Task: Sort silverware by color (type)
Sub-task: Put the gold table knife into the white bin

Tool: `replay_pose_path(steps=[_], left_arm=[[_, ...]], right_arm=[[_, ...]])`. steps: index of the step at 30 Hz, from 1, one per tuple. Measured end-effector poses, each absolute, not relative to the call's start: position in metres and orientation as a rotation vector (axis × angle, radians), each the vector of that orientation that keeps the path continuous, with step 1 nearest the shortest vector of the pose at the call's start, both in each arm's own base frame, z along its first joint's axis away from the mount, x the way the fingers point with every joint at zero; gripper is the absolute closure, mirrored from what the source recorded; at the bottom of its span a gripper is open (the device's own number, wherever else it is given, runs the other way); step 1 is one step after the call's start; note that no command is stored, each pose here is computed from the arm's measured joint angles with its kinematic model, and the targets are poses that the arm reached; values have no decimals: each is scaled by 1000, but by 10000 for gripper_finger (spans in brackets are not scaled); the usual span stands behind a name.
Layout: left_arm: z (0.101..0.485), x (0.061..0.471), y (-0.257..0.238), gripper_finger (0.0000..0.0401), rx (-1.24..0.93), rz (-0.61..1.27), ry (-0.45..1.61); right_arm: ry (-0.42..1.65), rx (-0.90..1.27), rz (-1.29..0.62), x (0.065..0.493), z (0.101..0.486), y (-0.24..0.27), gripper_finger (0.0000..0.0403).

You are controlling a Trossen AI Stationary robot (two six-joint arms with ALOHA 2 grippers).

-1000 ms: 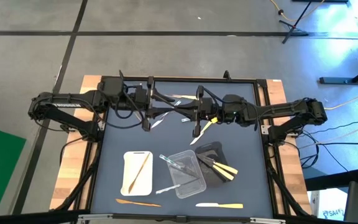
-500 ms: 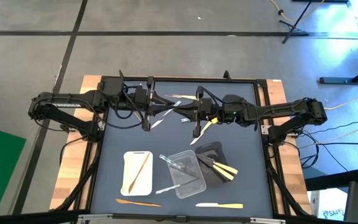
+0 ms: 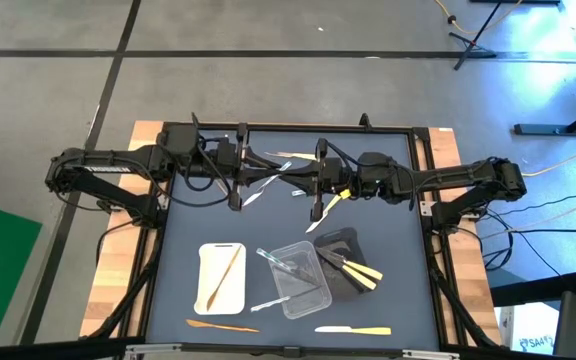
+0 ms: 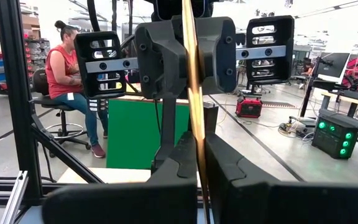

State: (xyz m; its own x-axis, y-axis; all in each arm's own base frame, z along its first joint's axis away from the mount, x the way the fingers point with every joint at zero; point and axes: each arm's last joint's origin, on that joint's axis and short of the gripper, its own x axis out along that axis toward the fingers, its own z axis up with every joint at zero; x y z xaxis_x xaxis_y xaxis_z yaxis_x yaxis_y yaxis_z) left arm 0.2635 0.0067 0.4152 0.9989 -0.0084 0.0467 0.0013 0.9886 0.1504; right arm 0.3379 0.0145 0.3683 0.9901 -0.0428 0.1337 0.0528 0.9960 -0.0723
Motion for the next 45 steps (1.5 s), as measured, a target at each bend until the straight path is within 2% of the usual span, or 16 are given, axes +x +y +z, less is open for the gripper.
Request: replay_pose_path(steps=[6, 18, 24, 36, 45], left_arm=[[415, 263, 7, 378, 152, -3, -47], [415, 263, 7, 378, 142, -1, -45], [415, 263, 7, 378, 141, -1, -45], [414, 264, 7, 378, 139, -1, -33], [407, 263, 9, 379, 132, 52, 40]], right_arm=[[-133, -73, -49, 338, 368, 14, 384], [-125, -73, -60, 338, 368, 14, 296], [-90, -74, -96, 338, 364, 13, 267], [-63, -77, -100, 338, 362, 13, 241], [-53, -78, -100, 336, 363, 13, 239]])
